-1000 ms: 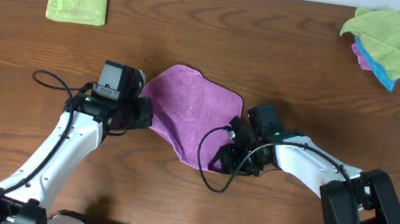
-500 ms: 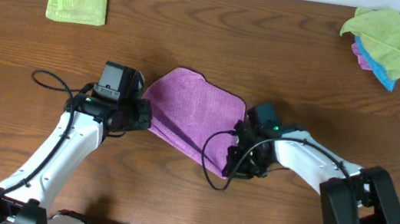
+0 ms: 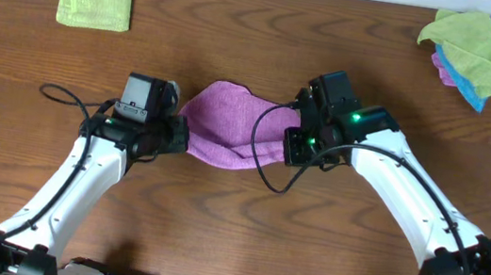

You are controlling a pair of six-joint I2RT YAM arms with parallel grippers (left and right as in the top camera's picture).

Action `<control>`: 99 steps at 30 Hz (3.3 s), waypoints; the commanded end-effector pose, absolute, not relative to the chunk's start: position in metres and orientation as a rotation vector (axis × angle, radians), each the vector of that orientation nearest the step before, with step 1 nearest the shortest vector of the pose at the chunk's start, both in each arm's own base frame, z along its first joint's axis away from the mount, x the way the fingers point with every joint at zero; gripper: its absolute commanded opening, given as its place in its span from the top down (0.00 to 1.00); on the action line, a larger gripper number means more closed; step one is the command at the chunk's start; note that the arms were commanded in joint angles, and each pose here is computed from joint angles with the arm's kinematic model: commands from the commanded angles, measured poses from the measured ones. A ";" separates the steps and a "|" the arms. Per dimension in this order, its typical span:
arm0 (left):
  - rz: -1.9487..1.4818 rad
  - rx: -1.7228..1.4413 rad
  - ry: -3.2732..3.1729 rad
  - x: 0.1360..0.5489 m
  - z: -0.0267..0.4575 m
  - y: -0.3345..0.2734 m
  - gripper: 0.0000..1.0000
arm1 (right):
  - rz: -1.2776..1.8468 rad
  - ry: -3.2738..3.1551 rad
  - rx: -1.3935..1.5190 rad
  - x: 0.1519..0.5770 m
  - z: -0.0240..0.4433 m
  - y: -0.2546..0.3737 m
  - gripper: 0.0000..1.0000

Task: Fold the cloth
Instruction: 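Lift both cloth edges and bring the grippers toward each other, then raise the held pink cloth and pull it upward away from the robot, then lower the pink cloth toward the table center with both grippers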

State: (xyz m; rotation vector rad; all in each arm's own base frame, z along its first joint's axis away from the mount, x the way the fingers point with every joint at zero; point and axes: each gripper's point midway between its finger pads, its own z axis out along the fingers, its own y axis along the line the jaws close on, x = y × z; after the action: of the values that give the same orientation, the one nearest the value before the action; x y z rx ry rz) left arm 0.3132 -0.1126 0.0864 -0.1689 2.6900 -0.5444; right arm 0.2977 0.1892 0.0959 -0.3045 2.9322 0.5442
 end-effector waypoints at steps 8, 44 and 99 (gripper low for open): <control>-0.574 -0.104 2.478 0.357 0.127 -0.121 0.94 | 0.396 2.833 -0.245 0.327 0.109 0.175 0.99; -0.468 0.083 2.193 0.450 0.231 -0.130 0.94 | 0.463 2.445 -0.160 0.442 0.225 0.187 0.99; -0.208 0.135 2.401 0.364 0.245 -0.122 0.94 | 0.157 2.515 -0.204 0.383 0.272 0.143 0.99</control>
State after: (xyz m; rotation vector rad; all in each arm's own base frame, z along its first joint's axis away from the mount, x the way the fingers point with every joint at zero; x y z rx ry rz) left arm 0.3697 -0.1257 0.2302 0.1547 2.4322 -0.2640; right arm 0.3881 0.1527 0.2496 -0.2019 2.5702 0.2105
